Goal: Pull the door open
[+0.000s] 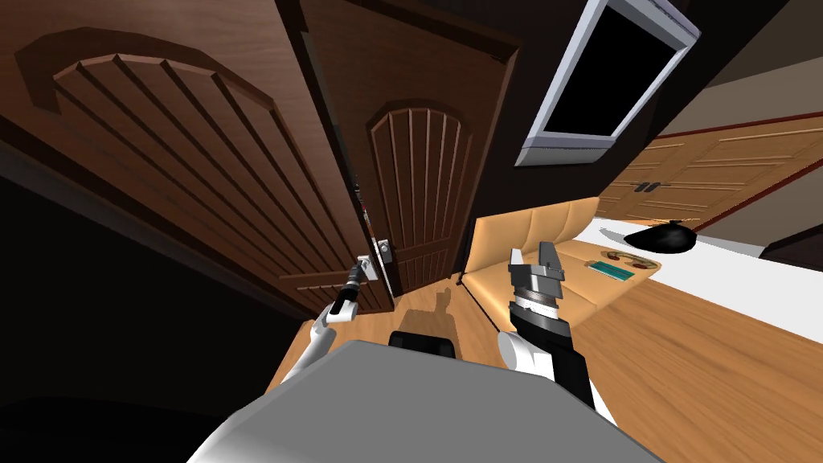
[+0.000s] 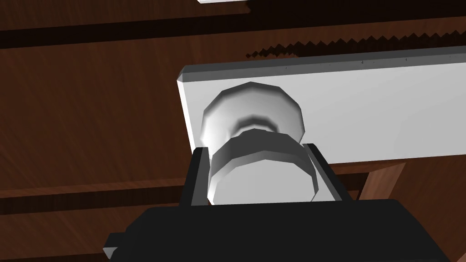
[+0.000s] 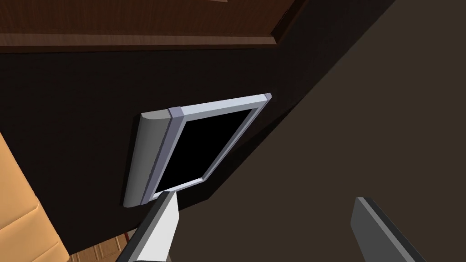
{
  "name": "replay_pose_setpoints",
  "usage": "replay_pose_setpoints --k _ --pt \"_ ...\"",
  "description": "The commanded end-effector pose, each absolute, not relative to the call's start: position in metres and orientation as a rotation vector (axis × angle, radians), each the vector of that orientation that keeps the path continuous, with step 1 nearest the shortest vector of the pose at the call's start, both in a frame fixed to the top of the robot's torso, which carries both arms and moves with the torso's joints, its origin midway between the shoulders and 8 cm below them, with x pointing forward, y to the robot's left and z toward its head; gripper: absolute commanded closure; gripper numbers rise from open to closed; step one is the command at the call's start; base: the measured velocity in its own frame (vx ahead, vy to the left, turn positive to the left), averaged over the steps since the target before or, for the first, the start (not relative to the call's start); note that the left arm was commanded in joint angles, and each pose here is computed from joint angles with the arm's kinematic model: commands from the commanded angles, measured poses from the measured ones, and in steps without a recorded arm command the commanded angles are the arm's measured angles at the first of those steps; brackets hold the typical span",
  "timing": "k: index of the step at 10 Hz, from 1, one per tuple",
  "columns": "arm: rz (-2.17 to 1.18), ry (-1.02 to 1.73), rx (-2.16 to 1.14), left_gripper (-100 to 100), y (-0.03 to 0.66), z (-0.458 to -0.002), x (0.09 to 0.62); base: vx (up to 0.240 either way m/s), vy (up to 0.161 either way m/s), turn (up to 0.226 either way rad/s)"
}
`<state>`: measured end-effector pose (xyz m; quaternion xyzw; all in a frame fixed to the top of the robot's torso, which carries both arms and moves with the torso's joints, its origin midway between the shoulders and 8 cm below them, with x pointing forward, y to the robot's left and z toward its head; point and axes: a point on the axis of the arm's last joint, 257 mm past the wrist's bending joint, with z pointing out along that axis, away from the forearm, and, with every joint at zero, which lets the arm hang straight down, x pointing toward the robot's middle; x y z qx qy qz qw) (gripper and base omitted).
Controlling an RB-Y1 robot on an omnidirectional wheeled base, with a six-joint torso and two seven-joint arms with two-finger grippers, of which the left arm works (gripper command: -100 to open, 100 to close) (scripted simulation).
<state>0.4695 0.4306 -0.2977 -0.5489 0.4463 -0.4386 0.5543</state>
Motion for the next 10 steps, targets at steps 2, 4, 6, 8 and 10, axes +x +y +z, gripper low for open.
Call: replay_pose_setpoints --k 2,4,6,8,10 --pt "-1.04 1.08 -1.301 100 0.429 -0.304 0.462 -0.237 0.071 -0.118" --pt "-1.071 1.101 -1.286 100 0.418 -0.302 0.463 -0.24 0.066 -0.13" --pt "-1.11 1.123 -1.266 100 0.403 -0.299 0.465 -0.229 0.087 -0.166" --pt "-1.106 1.129 -1.268 100 0.403 -0.3 0.463 -0.141 0.081 -0.108" --pt "-1.13 1.149 -1.254 100 0.397 -0.3 0.457 -0.191 0.048 -0.149"
